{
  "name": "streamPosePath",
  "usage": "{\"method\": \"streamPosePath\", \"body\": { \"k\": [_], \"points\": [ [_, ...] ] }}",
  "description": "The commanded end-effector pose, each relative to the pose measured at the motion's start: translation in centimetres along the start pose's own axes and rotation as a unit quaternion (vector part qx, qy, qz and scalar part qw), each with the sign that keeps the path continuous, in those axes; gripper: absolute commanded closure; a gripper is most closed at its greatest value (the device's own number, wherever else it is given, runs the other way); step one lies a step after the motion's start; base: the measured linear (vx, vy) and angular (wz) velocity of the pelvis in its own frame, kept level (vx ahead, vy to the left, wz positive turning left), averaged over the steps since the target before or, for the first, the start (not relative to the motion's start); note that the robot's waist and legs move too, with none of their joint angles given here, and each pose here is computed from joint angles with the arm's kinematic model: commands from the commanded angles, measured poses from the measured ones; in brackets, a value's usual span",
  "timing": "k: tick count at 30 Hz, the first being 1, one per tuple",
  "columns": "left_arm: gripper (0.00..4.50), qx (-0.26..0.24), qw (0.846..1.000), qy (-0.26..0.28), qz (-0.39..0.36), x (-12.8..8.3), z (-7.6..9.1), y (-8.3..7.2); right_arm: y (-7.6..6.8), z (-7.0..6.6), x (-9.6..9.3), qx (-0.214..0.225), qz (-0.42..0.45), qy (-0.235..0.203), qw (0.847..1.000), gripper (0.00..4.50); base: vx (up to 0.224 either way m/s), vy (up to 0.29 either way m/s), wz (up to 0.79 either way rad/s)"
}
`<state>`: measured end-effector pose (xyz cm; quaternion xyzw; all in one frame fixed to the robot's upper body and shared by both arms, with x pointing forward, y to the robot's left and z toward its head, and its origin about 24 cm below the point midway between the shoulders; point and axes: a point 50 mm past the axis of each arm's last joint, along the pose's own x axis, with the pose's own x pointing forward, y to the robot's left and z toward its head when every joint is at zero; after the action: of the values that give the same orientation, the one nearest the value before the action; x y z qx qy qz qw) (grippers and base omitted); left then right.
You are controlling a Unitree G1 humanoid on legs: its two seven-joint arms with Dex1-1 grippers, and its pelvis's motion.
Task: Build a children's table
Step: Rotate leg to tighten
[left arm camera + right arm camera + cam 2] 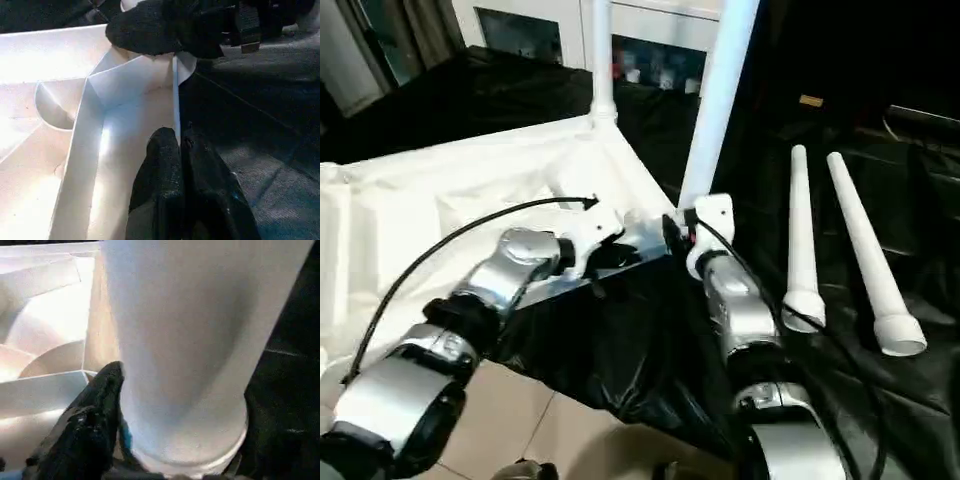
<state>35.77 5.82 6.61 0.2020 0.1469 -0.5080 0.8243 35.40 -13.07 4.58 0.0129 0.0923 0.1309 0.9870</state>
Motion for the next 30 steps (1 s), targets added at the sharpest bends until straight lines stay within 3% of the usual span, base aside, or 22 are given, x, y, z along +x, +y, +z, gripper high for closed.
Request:
{"method": "streamPosePath", "body": {
  "k": [1, 3, 9, 12, 13, 17, 20, 22, 28, 30],
  "points": [
    [4.5, -0.011, 1.0, -0.025, -0.014, 2.0, 0.8, -2.0, 4.4, -1.2, 0.4, 0.02, 0.109, 0.019, 0.994, 1.03, 0.0, 0.0, 0.0],
    [4.5, -0.005, 0.999, -0.026, -0.022, 1.6, 0.6, -1.8, 3.9, -0.8, 0.2, 0.012, 0.128, 0.009, 0.992, 0.69, 0.0, 0.0, 0.0],
    [4.5, 0.012, 0.998, -0.032, -0.057, 0.3, -0.3, -1.4, 2.5, -0.5, -0.7, -0.027, 0.186, 0.0, 0.982, 0.69, 0.0, 0.0, 0.0],
    [4.5, 0.045, 0.993, -0.028, -0.104, -1.4, -1.0, -1.0, 1.0, -0.5, -2.1, -0.076, 0.268, 0.015, 0.96, 0.69, 0.0, 0.0, 0.0],
    [4.5, 0.045, 0.993, -0.028, -0.104, -1.4, -1.0, -1.0, 1.0, -0.5, -2.1, -0.076, 0.268, 0.015, 0.96, 0.69, 0.0, 0.0, 0.0],
    [4.5, 0.064, 0.985, -0.026, -0.159, -3.1, -1.4, -0.7, -0.6, -0.1, -3.7, -0.119, 0.341, 0.029, 0.932, 0.69, 0.0, 0.0, 0.0],
    [4.5, 0.067, 0.982, -0.027, -0.175, -3.6, -1.5, -0.6, -0.8, 0.0, -4.2, -0.131, 0.367, 0.034, 0.92, 0.69, 0.0, 0.0, 0.0],
    [4.5, 0.073, 0.976, -0.03, -0.203, -4.4, -1.6, -0.6, -1.0, 0.3, -5.2, -0.142, 0.422, 0.047, 0.894, 0.69, 0.0, 0.0, 0.0],
    [4.5, 0.079, 0.97, -0.024, -0.227, -4.9, -1.9, -0.7, -0.7, 0.2, -6.0, -0.149, 0.462, 0.063, 0.872, 0.85, 0.0, 0.0, 0.0],
    [4.5, 0.081, 0.969, -0.023, -0.232, -5.1, -2.0, -0.8, -0.6, 0.2, -6.2, -0.147, 0.472, 0.066, 0.867, 1.12, 0.0, 0.0, 0.0]
  ]
}}
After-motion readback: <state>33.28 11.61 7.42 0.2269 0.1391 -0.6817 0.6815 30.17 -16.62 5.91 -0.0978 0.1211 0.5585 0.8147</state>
